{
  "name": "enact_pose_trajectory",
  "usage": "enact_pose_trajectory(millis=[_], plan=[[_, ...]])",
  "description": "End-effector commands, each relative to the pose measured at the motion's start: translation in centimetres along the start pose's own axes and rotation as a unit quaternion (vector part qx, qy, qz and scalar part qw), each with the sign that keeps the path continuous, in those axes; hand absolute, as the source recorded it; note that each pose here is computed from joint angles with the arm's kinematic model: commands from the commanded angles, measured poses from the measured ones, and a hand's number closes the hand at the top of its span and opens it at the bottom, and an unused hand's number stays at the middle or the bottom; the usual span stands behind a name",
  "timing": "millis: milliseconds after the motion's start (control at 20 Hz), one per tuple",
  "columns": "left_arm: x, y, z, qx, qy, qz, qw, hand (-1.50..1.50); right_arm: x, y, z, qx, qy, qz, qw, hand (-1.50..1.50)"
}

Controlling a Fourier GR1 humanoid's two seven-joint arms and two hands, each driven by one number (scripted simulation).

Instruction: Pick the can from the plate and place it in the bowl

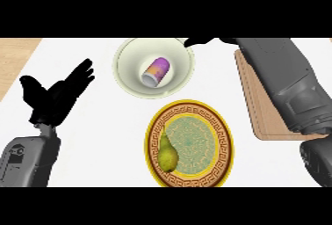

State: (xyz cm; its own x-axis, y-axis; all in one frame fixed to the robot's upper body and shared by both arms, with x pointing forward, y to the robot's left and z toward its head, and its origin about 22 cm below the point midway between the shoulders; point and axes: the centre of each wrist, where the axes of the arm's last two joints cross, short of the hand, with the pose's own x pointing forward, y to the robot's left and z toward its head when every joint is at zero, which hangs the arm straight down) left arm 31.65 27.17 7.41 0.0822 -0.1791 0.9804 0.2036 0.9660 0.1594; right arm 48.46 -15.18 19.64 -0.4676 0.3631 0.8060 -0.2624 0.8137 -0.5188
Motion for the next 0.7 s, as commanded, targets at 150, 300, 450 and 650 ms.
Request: enact_pose_trajectory(millis=[150, 300, 450, 650], plan=[[-1.7, 0.2, 2.1, 0.02, 0.017, 0.012, 0.9996, 0.0, -2.6, -4.9, 3.0, 0.04, -0.077, -0.068, 0.994, -1.5], [-0.5, 1.3, 1.1, 0.027, 0.012, 0.012, 0.9995, 0.0, -2.6, -9.4, 4.7, 0.087, -0.096, -0.12, 0.984, -1.5], [-1.5, 1.1, 3.0, 0.029, 0.02, 0.012, 0.9993, 0.0, -6.1, -9.4, 7.7, 0.098, -0.103, -0.182, 0.973, -1.5], [-1.3, 0.8, 2.8, 0.031, 0.023, 0.012, 0.9992, 0.0, -7.0, -13.0, 10.8, 0.107, -0.107, -0.196, 0.969, 1.5]])
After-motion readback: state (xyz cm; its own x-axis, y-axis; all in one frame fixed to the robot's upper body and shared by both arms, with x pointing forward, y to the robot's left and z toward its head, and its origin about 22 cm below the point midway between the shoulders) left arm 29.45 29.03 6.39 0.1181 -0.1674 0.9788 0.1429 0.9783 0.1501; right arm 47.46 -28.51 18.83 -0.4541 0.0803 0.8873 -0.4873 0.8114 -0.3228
